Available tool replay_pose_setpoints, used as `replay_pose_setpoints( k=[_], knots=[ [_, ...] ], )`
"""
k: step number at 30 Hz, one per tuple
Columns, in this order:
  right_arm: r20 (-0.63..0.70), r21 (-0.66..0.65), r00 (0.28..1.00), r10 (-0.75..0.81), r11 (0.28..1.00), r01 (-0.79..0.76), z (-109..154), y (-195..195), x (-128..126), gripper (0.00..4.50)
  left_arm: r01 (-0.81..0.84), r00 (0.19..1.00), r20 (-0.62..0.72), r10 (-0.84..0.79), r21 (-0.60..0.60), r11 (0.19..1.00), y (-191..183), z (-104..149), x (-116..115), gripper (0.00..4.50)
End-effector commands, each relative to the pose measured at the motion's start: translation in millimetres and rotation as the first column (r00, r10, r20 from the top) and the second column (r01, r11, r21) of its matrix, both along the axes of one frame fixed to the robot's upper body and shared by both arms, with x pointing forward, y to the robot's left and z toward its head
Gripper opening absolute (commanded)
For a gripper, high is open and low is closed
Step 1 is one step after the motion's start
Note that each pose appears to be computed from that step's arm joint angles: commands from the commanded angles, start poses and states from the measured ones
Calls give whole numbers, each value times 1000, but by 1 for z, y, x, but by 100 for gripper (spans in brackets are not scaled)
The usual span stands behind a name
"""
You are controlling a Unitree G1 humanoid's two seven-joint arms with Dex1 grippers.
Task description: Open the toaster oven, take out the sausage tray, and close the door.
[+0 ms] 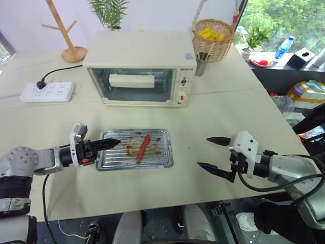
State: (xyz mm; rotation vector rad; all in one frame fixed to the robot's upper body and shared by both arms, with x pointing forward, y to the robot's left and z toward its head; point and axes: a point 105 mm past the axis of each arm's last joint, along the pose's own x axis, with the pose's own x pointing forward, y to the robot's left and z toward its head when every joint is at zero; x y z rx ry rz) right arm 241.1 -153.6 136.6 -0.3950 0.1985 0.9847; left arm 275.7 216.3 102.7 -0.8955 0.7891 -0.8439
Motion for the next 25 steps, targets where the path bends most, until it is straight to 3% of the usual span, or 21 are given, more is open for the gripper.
replay_pose_setpoints(
  k=[1, 4, 9, 14, 18, 25],
  knots=[
    [50, -1, 999, 15, 1000, -14, 8, 2, 3, 450, -30, 999, 49, 25, 95, 995, 22, 7, -2, 445],
    [53, -4, 999, 14, 1000, -14, 7, 1, 9, 450, -56, 992, 128, 23, 259, 964, 47, 7, -7, 445],
    [52, 4, 998, 19, 1000, -19, 8, -1, 18, 450, -84, 916, 360, -179, 605, 792, 88, 14, -21, 445],
    [31, 47, 999, 21, 999, -22, 15, -4, 27, 450, -148, 796, 525, -302, 652, 743, 98, 65, -24, 445],
    [-26, 103, 996, 82, 992, -79, 27, -1, 26, 450, -70, 662, 585, -469, 672, 738, 72, 109, -39, 445],
    [-122, 172, 970, 210, 967, -188, 44, 6, 13, 450, 48, 568, 517, -640, 756, 653, 54, 123, -59, 445]
  ],
)
